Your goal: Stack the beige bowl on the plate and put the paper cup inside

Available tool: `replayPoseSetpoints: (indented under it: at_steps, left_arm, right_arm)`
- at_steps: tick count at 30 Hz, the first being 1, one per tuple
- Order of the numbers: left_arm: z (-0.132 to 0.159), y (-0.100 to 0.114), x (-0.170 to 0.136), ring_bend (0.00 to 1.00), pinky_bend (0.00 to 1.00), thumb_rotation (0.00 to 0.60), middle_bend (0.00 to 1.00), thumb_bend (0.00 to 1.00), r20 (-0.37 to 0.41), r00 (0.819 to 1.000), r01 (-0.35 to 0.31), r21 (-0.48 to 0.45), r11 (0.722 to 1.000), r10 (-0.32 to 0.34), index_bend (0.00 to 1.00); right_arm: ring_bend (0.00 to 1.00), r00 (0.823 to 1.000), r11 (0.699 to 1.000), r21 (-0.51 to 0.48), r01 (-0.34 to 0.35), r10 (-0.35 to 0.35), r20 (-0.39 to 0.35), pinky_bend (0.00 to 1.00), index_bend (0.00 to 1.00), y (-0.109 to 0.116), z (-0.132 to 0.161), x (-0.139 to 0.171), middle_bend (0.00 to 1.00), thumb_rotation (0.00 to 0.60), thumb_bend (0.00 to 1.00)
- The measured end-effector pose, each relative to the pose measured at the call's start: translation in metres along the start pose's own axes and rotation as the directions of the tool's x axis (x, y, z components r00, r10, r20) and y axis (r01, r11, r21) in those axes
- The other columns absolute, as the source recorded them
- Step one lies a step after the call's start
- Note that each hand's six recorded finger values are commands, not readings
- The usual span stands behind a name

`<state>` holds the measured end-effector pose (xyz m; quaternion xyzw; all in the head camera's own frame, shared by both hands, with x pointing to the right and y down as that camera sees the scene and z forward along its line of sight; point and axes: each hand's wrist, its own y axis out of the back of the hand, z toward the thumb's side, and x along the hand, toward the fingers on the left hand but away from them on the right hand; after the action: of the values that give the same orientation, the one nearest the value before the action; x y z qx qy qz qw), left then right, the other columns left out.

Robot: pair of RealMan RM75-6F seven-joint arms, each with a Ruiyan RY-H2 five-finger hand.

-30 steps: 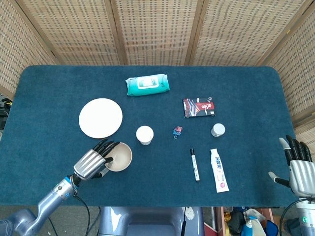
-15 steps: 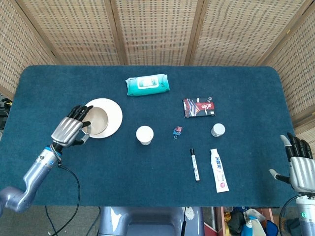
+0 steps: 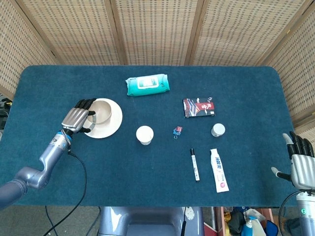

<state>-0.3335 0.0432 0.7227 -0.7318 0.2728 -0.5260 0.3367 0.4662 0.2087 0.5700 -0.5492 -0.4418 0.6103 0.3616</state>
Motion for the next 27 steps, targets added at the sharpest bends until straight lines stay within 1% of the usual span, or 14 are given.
replayPoseSetpoints:
  at_steps: [3, 9, 14, 15, 17, 18, 19, 20, 21, 22, 24, 27]
  left_arm:
    - [0.003, -0.004, 0.000, 0.00, 0.00, 0.600, 0.00, 0.48, 0.005, 1.000, 0.011, 0.022, 1.000, -0.011, 0.67]
    - [-0.001, -0.007, 0.003, 0.00, 0.00, 0.600, 0.00, 0.48, -0.014, 1.000, 0.018, 0.052, 0.998, -0.017, 0.67]
    - [-0.009, -0.008, 0.006, 0.00, 0.00, 0.600, 0.00, 0.48, -0.051, 0.999, 0.017, 0.063, 0.998, -0.014, 0.65]
    - [-0.010, -0.009, 0.006, 0.00, 0.00, 0.600, 0.00, 0.48, -0.055, 0.998, 0.018, 0.063, 0.998, -0.015, 0.61]
    - [-0.010, -0.011, 0.007, 0.00, 0.00, 0.600, 0.00, 0.48, -0.061, 0.998, 0.027, 0.057, 0.998, -0.023, 0.49]
    - [-0.010, -0.012, 0.008, 0.00, 0.00, 0.600, 0.00, 0.46, -0.064, 0.998, 0.031, 0.054, 0.998, -0.027, 0.38]
    - [-0.010, -0.013, 0.008, 0.00, 0.00, 0.600, 0.00, 0.41, -0.066, 0.997, 0.035, 0.052, 0.998, -0.032, 0.27]
    - [-0.010, -0.014, 0.008, 0.00, 0.00, 0.600, 0.00, 0.36, -0.070, 0.997, 0.042, 0.052, 0.998, -0.038, 0.19]
    - [-0.010, -0.014, 0.009, 0.00, 0.00, 0.600, 0.00, 0.28, -0.072, 0.996, 0.047, 0.051, 0.998, -0.043, 0.09]
    - [-0.010, -0.014, 0.008, 0.00, 0.00, 0.600, 0.00, 0.21, -0.072, 0.996, 0.050, 0.050, 0.998, -0.046, 0.03]
    - [-0.008, -0.013, 0.008, 0.00, 0.00, 0.600, 0.00, 0.14, -0.070, 0.996, 0.051, 0.043, 0.998, -0.048, 0.00]
    - [-0.006, -0.008, 0.006, 0.00, 0.00, 0.600, 0.00, 0.05, -0.062, 0.997, 0.040, 0.024, 0.999, -0.038, 0.00]
  right_arm:
    - [0.00, 1.000, 1.000, 0.001, -0.002, 0.002, 0.005, 0.00, 0.01, -0.001, -0.002, 0.000, 0.00, 0.600, 0.00]
    - [0.00, 1.000, 1.000, -0.001, -0.007, 0.007, 0.011, 0.00, 0.01, -0.002, -0.004, 0.000, 0.00, 0.600, 0.00]
    - [0.00, 1.000, 1.000, -0.002, -0.008, 0.008, 0.010, 0.00, 0.01, -0.002, -0.004, 0.000, 0.00, 0.600, 0.00]
    - [0.00, 1.000, 1.000, -0.003, -0.007, 0.007, 0.010, 0.00, 0.01, -0.002, -0.004, 0.000, 0.00, 0.600, 0.00]
    - [0.00, 1.000, 1.000, -0.003, -0.006, 0.007, 0.009, 0.00, 0.01, -0.002, -0.004, 0.000, 0.00, 0.600, 0.00]
    - [0.00, 1.000, 1.000, -0.003, -0.007, 0.007, 0.009, 0.00, 0.01, -0.002, -0.003, 0.000, 0.00, 0.600, 0.00]
    - [0.00, 1.000, 1.000, -0.002, -0.007, 0.007, 0.009, 0.00, 0.01, -0.002, -0.003, 0.000, 0.00, 0.600, 0.00]
    - [0.00, 1.000, 1.000, -0.002, -0.007, 0.007, 0.010, 0.00, 0.01, -0.002, -0.003, 0.000, 0.00, 0.600, 0.00]
    - [0.00, 1.000, 1.000, -0.003, -0.007, 0.007, 0.010, 0.00, 0.01, -0.002, -0.003, 0.000, 0.00, 0.600, 0.00]
    - [0.00, 1.000, 1.000, -0.003, -0.007, 0.007, 0.010, 0.00, 0.01, -0.002, -0.003, 0.000, 0.00, 0.600, 0.00]
    - [0.00, 1.000, 1.000, -0.004, -0.006, 0.006, 0.010, 0.00, 0.01, -0.001, -0.004, 0.000, 0.00, 0.600, 0.00]
    - [0.00, 1.000, 1.000, -0.005, -0.005, 0.005, 0.010, 0.00, 0.01, -0.001, -0.004, 0.000, 0.00, 0.600, 0.00]
